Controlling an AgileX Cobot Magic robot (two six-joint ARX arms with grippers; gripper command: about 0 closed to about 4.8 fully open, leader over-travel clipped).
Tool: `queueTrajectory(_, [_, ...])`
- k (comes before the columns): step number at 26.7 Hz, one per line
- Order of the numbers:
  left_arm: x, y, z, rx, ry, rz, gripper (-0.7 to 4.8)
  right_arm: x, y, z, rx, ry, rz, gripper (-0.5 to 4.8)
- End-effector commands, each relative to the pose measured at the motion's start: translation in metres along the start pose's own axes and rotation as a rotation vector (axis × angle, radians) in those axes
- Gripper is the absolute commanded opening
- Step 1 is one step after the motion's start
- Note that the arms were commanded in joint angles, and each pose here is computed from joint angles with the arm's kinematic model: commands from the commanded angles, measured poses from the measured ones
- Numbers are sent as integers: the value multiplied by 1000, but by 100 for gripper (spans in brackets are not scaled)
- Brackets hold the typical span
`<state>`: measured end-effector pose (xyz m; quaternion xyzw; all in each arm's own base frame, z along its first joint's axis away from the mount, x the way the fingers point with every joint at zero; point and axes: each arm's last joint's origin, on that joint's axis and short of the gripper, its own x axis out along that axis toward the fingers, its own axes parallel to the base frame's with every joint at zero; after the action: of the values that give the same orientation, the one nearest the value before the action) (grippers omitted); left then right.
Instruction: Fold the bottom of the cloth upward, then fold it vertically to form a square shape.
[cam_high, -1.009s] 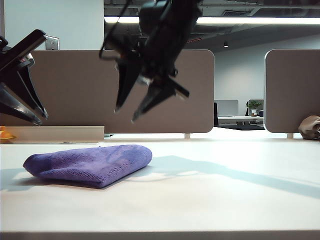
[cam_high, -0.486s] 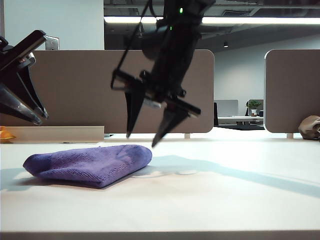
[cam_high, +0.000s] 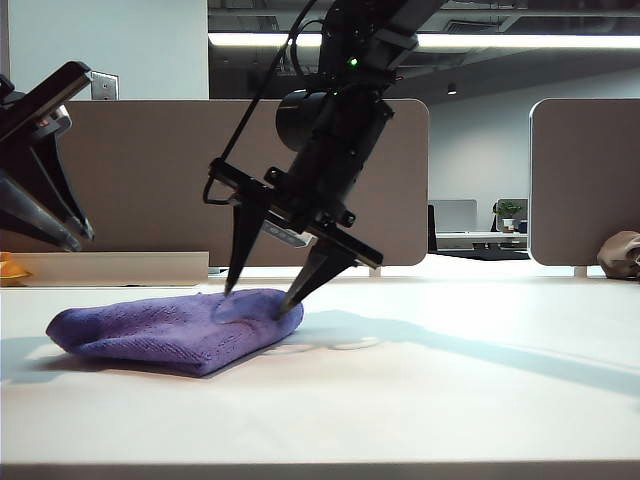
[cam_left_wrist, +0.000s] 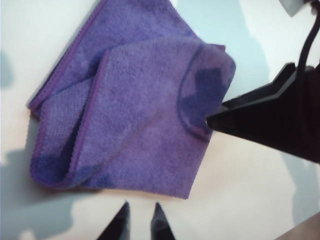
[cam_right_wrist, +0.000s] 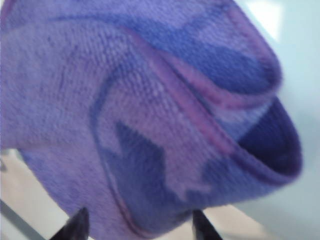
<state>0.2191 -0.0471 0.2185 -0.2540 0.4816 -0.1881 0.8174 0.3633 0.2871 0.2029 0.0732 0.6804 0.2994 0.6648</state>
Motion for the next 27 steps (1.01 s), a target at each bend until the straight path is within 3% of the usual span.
queueTrajectory(1, [-1, 0, 0, 13, 4, -2, 57, 6, 1, 2, 17, -2, 23, 266])
queueTrajectory(4, [-1, 0, 0, 27, 2, 1, 57, 8, -2, 1, 30, 18, 11, 264])
queueTrajectory(5, [-1, 0, 0, 27, 2, 1, 57, 8, -2, 2, 28, 12, 7, 220])
queueTrajectory(6, [-1, 0, 0, 27, 3, 1, 57, 9, -2, 3, 24, 5, 11, 129])
queueTrajectory(7, [-1, 0, 0, 27, 3, 1, 57, 9, -2, 3, 23, 4, 12, 106])
queueTrajectory(15, [-1, 0, -1, 24, 9, 4, 57, 15, -7, -1, 27, 59, -9, 109])
queueTrajectory(18, [-1, 0, -1, 24, 8, 3, 57, 16, -8, -3, 33, 73, -44, 189])
queueTrajectory(23, [-1, 0, -1, 23, 10, 3, 57, 15, -10, -4, 41, 85, -68, 198])
queueTrajectory(27, [-1, 0, -1, 19, 18, 4, 57, 15, -10, -5, 21, 92, -73, 62])
